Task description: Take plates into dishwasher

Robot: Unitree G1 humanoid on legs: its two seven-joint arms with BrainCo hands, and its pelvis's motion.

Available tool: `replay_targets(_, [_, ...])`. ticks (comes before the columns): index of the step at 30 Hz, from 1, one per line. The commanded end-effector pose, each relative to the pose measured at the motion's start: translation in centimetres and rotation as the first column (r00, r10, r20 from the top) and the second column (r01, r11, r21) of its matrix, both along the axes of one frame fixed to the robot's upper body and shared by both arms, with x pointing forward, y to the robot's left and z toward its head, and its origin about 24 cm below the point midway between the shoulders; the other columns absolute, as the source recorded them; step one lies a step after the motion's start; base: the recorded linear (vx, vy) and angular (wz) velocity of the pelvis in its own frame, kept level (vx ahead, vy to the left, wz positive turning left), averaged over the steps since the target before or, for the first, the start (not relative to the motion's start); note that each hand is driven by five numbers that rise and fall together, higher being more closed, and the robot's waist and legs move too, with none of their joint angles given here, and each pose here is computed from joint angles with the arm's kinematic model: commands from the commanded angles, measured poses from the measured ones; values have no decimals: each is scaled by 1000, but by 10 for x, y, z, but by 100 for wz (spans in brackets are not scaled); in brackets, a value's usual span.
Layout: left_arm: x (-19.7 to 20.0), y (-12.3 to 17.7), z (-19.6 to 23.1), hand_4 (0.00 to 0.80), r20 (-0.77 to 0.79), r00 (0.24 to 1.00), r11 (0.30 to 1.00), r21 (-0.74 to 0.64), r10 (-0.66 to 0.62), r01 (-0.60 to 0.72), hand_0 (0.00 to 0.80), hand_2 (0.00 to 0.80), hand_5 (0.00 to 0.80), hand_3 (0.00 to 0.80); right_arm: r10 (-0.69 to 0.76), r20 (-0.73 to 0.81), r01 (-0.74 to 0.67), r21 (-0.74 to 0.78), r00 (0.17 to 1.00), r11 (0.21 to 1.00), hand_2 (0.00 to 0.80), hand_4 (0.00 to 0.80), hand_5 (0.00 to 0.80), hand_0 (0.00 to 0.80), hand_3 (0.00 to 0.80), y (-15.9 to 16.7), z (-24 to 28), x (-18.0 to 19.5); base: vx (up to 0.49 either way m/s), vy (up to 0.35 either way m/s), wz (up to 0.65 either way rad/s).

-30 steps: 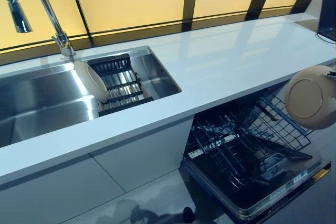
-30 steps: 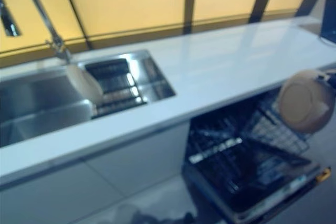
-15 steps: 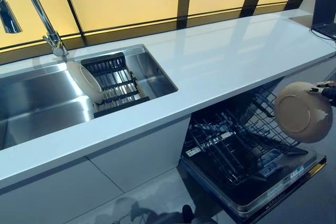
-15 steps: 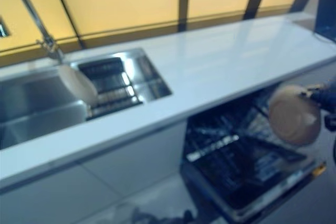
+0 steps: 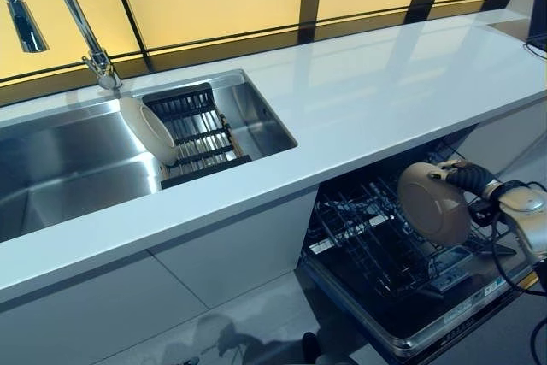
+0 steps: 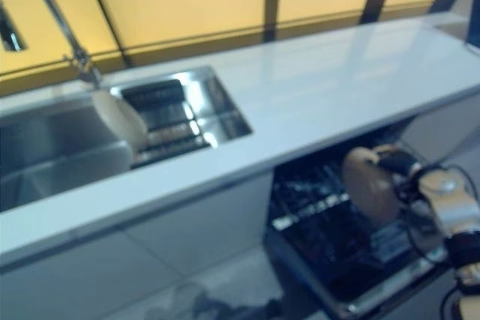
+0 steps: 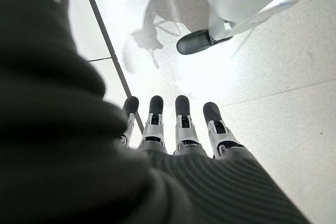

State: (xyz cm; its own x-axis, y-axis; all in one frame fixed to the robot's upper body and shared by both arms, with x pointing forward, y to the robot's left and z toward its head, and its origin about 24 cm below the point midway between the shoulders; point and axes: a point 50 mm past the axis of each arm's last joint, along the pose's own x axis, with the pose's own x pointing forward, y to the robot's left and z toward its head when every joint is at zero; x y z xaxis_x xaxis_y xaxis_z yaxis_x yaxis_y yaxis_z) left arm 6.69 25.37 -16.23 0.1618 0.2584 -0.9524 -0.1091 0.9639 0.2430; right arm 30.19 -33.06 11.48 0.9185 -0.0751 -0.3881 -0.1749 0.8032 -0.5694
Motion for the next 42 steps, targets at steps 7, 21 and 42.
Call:
replay_targets(7, [18,16,8,0,21,999,998,59,-32,31,0,0,0,0,33,32,-31,-66,999,997,800,800,800,800,800,22,-14,18,-21,6,5])
replay_targets(21, [27,12,9,0,42,998,998,55,-41,39,0,0,0,0,33,-80,-40,-91,996,995,800,800,800,800,800,31,-54,13,-6,1,2])
replay_targets(42, [35,9,9,0,55,995,996,51,-80,77,0,0,0,0,-53,-226,21,-141,973,990,800,800,800,800,800,18,-98,-3,-1,-1,1])
